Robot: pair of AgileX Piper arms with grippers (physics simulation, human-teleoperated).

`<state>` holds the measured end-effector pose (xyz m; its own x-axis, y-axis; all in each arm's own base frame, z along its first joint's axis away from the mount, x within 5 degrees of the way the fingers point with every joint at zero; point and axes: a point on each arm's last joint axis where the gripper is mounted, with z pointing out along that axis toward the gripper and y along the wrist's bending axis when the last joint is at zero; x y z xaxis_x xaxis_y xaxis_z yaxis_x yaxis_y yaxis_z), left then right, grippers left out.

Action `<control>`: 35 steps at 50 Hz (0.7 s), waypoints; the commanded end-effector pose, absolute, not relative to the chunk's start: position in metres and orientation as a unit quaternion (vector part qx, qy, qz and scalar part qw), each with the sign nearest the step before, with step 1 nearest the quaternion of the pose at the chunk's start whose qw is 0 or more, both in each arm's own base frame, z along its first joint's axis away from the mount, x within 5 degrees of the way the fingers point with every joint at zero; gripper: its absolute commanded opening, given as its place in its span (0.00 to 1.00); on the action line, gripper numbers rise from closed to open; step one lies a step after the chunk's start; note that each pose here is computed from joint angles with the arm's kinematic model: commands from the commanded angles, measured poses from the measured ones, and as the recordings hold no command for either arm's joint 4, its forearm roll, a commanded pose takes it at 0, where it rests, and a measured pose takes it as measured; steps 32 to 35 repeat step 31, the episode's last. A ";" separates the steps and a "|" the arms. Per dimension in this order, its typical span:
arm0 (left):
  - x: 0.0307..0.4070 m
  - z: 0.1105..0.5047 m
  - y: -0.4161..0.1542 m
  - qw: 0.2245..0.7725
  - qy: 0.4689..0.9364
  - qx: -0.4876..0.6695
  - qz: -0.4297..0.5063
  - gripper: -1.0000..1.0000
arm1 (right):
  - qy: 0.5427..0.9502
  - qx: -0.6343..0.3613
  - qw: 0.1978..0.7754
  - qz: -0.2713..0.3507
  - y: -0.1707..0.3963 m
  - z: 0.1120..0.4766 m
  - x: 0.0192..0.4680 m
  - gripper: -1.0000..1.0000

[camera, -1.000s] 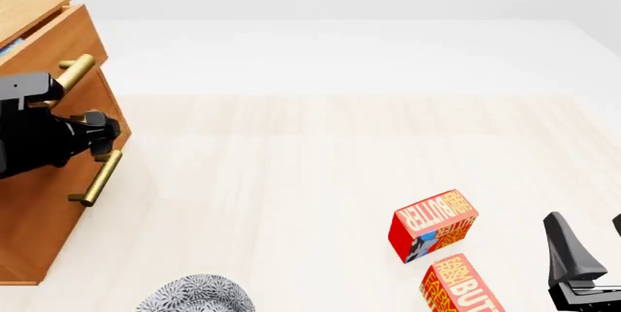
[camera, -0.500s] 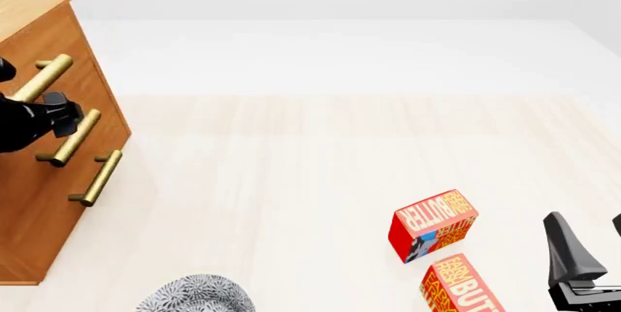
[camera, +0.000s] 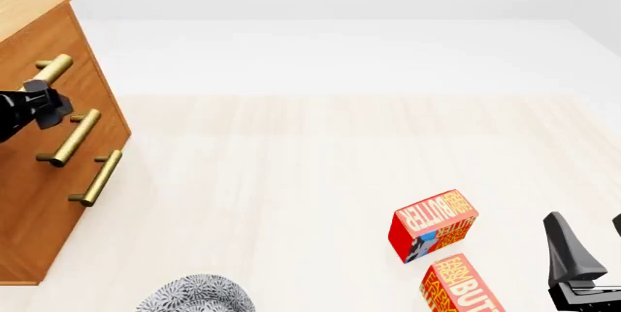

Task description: Put the chocolate pudding in the top drawer of the cabinet and close it.

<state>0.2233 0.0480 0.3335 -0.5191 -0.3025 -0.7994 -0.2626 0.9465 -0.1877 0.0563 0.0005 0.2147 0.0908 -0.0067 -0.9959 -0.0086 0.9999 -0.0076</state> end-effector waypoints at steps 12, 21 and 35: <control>0.128 0.461 0.061 0.607 0.764 -0.162 0.145 1.00 | 0.674 -0.006 0.738 0.001 0.001 0.215 0.056 1.00; 0.102 0.493 0.044 0.635 0.745 -0.143 0.143 1.00 | 0.674 -0.006 0.738 0.001 0.001 0.215 0.056 1.00; 0.091 0.504 0.039 0.646 0.737 -0.138 0.143 1.00 | 0.674 -0.006 0.738 0.001 0.001 0.215 0.056 1.00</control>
